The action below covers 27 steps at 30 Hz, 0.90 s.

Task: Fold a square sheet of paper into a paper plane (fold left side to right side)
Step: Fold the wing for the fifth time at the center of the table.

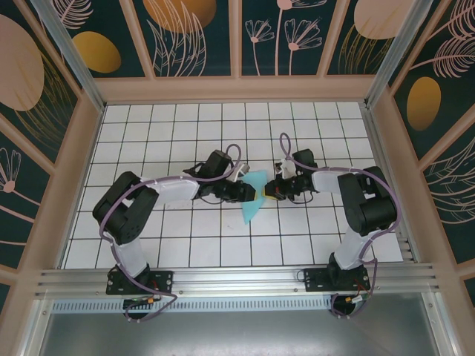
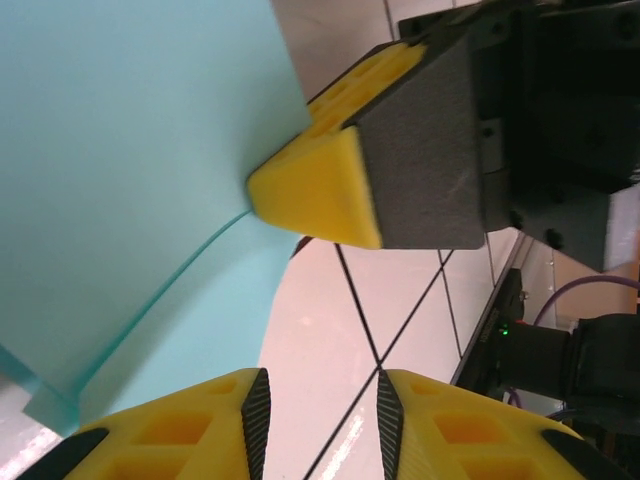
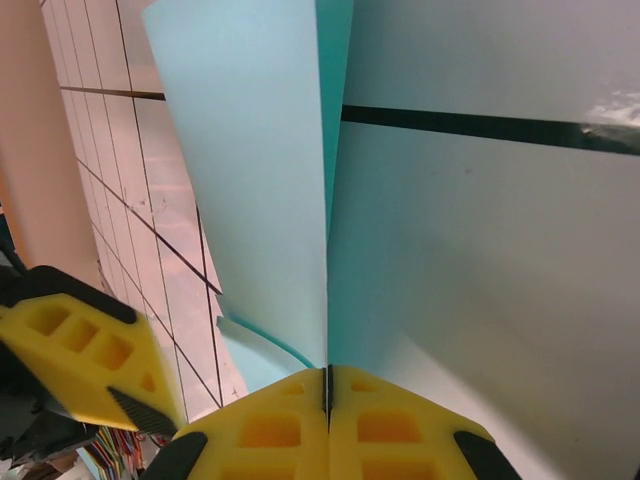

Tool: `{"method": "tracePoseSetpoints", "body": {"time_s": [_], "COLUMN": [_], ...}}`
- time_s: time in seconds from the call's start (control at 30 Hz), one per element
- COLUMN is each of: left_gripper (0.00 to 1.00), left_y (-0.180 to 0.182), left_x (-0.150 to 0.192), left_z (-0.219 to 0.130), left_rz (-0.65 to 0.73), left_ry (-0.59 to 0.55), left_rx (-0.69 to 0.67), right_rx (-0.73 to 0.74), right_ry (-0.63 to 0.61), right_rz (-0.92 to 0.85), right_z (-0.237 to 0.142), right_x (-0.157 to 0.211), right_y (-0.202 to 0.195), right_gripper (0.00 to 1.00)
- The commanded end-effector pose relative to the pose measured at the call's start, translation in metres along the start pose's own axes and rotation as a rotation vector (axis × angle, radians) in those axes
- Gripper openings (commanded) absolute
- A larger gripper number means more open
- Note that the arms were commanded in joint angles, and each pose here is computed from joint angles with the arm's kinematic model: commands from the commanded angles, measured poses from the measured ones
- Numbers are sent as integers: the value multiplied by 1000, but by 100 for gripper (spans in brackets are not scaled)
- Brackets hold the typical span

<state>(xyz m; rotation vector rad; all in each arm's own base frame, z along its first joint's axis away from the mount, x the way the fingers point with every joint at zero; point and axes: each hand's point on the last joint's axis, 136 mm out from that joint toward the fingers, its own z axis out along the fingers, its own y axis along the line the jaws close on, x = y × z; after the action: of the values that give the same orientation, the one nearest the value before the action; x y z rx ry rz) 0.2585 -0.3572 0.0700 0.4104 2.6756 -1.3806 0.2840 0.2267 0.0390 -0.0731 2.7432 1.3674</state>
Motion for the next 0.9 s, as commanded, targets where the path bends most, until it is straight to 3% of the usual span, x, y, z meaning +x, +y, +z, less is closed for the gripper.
{"method": "tracePoseSetpoints", "body": {"time_s": [0.0,0.33,0.87], "left_gripper": [34,27,24], "left_y": [25,59,65], "left_x": [11,25,21], "left_z": [10,14,22], "left_rz": [-41,-93,-91], "left_ry": [29,34,40], "left_rx": [-74,-172,-176], "right_rx": [2,-22,-135], "right_ry": [-2,-3,-6], "right_rz": [-12,-26,-55], "right_z": [-2,-4,-13], "right_x": [-3,-3,-6], "right_y": [8,14,47], "right_gripper": [4,7,25]}}
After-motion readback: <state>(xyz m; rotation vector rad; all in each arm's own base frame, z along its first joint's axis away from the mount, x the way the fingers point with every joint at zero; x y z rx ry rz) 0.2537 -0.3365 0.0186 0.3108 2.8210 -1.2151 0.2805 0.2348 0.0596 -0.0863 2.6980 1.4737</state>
